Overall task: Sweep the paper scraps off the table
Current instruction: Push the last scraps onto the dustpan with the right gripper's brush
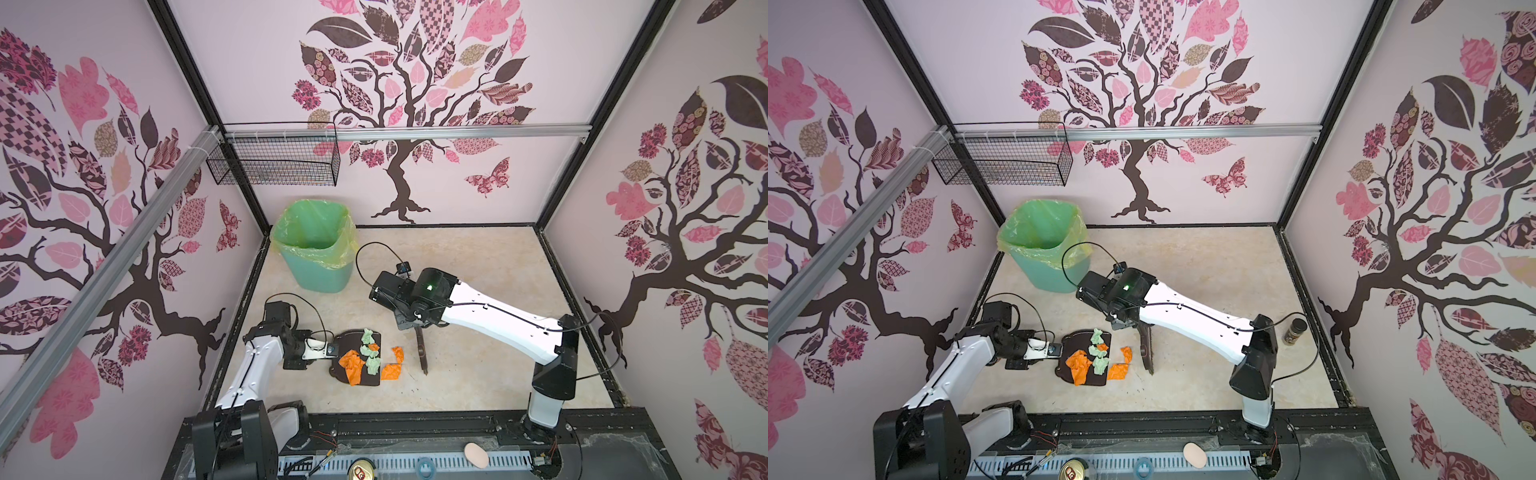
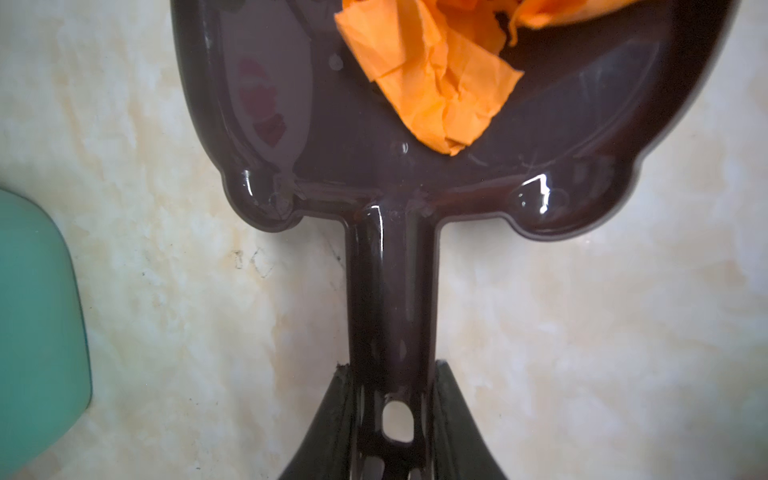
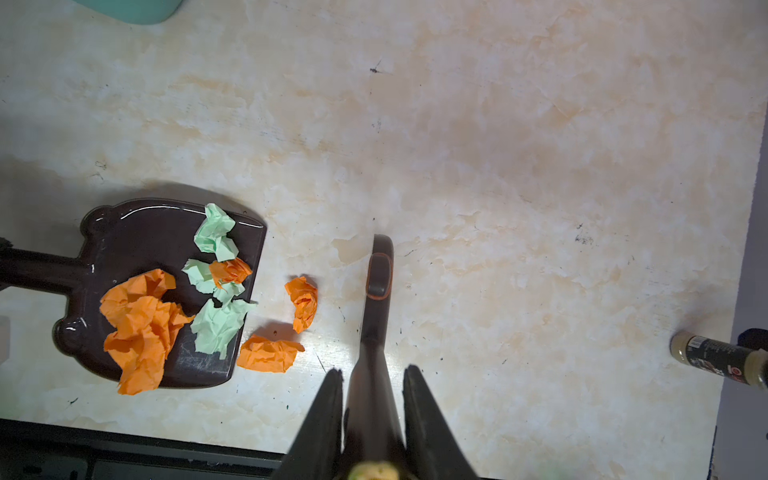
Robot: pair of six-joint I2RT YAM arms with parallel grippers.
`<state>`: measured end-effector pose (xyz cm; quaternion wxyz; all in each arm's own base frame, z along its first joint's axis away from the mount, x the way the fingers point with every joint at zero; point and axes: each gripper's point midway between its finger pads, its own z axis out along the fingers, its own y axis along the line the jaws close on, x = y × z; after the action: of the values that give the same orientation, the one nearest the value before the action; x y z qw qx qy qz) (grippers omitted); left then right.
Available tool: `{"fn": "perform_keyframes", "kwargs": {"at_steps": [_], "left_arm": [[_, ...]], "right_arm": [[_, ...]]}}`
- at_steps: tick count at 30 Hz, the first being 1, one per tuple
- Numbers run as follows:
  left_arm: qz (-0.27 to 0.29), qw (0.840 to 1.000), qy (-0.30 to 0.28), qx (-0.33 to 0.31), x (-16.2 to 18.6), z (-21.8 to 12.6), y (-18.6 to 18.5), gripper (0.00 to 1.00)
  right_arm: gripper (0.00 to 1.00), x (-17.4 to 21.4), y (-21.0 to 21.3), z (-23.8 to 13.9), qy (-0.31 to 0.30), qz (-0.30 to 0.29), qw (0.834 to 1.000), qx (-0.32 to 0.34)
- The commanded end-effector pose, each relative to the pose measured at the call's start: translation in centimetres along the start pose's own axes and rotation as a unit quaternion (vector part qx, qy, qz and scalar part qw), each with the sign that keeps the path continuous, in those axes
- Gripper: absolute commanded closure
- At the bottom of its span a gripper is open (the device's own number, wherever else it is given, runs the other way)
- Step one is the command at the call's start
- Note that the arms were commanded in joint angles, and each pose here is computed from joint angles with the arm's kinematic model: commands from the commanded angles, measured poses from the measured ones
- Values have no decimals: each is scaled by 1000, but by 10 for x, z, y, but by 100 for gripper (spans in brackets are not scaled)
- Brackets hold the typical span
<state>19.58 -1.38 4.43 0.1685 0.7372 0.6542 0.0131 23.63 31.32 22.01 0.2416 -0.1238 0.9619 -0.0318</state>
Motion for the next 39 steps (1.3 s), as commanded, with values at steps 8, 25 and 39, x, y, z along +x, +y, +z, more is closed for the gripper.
{"fn": "perform_keyframes", "kwargs": {"at_steps": [8,25,39], "left_arm": [[-2,999,-20,30,-8,9,-29,100],[-39,999,-13,20,-6,6,3,100],[-48,998,-26,27,-17,3,7,100]], "right_arm": [[100,7,44,5,10,-13,1000,-18],[100,-9,116,-17,-22,-31,996,-85],[100,-38,55,-58,-115,9,993,-18]]}}
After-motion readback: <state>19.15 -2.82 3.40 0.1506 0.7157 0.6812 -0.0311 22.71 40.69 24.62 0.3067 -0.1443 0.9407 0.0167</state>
